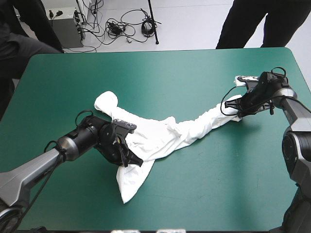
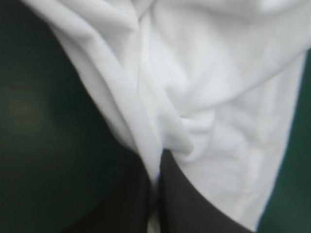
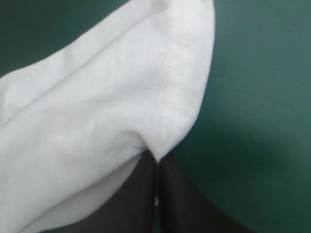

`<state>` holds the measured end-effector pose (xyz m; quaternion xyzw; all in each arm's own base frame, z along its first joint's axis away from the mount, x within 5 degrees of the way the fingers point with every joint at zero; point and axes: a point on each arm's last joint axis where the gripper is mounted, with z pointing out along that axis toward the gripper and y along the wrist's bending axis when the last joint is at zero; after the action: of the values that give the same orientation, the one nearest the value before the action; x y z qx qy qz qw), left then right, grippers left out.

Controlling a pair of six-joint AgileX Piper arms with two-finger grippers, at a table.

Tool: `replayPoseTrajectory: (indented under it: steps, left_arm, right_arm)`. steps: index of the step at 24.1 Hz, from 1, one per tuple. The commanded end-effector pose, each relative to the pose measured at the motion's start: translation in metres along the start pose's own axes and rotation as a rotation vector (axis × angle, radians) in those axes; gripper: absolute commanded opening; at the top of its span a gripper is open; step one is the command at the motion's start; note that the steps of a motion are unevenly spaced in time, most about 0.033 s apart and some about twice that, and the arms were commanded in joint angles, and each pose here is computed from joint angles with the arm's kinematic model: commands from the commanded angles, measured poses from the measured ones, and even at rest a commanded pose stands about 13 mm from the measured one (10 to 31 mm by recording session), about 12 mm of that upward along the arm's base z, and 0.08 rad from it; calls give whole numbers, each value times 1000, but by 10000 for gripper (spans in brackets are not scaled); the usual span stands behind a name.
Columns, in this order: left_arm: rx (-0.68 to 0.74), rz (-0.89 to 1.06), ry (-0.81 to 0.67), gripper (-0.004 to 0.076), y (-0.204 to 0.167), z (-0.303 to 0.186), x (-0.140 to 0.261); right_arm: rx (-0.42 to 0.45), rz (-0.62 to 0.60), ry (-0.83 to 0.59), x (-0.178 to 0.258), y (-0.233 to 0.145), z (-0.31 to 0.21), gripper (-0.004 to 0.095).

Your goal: Fold the cloth

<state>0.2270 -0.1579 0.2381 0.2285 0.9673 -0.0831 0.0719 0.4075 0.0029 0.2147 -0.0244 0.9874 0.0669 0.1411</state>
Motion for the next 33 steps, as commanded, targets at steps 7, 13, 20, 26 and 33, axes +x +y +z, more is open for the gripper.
replayPoseTrajectory:
  steps: [7,13,20,26,33]
  left_arm:
    - [-77,53,-611,-9,-10,-211,4]
    - [-111,78,-902,-9,-13,-311,29]
    - [-129,110,-1180,-9,-14,-395,79]
    - [-81,149,-1291,-9,-17,-420,110]
    - [-12,175,-1305,-9,-20,-422,137]
  right_arm:
    - [71,-49,-461,-23,16,-181,-17]
    - [71,-100,-847,20,42,-321,-17]
    - [17,-172,-1236,113,73,-440,-17]
    - [-27,-232,-1308,157,88,-465,-17]
    - [-14,-284,-1325,215,89,-484,-17]
